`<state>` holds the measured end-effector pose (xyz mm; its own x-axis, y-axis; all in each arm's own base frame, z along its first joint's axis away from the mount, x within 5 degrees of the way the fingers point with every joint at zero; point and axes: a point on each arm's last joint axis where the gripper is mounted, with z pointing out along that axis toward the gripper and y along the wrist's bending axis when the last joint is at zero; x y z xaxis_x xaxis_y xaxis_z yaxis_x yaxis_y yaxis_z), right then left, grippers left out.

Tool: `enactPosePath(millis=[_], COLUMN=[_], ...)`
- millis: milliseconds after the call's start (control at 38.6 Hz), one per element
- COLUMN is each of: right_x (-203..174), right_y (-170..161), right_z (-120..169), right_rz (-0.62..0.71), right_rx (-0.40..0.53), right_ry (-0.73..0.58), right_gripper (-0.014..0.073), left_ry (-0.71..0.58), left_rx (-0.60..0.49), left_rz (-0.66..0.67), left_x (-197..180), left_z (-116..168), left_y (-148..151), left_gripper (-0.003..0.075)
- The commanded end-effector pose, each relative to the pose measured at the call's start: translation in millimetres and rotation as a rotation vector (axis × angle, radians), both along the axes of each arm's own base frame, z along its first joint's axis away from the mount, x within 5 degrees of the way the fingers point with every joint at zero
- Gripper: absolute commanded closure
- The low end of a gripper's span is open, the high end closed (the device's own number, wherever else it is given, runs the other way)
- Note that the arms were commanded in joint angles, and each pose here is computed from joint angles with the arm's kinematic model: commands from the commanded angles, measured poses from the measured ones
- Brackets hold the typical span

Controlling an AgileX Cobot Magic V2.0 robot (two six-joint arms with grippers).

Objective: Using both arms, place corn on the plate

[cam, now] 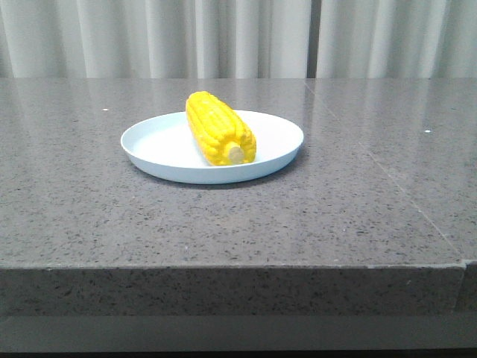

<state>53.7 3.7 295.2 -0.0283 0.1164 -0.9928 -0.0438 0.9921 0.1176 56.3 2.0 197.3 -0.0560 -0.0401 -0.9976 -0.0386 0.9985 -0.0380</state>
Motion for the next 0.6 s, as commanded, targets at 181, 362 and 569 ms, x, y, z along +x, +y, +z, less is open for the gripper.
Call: enactPosePath(millis=[181, 362, 569], right_x=[-0.3, 6.7, 10.3], right_y=[-1.1, -1.7, -1.2], right_z=[14.8, -7.6, -60.6], right_rz=[-0.013, -0.021, -0.012], right_rx=[-0.003, -0.031, -0.032], right_ry=[-0.09, -0.075, 0.018], right_gripper=[0.0664, 0.0664, 0.0664], left_ry=[-0.076, -0.076, -0.076], left_rx=[-0.008, -0.008, -0.008], left_rz=[0.003, 0.003, 0.003], left_x=[-0.3, -0.3, -0.3], left_z=[0.9, 0.9, 0.9], left_y=[0.2, 0.2, 0.2], left_gripper=[0.0741, 0.0741, 0.0741])
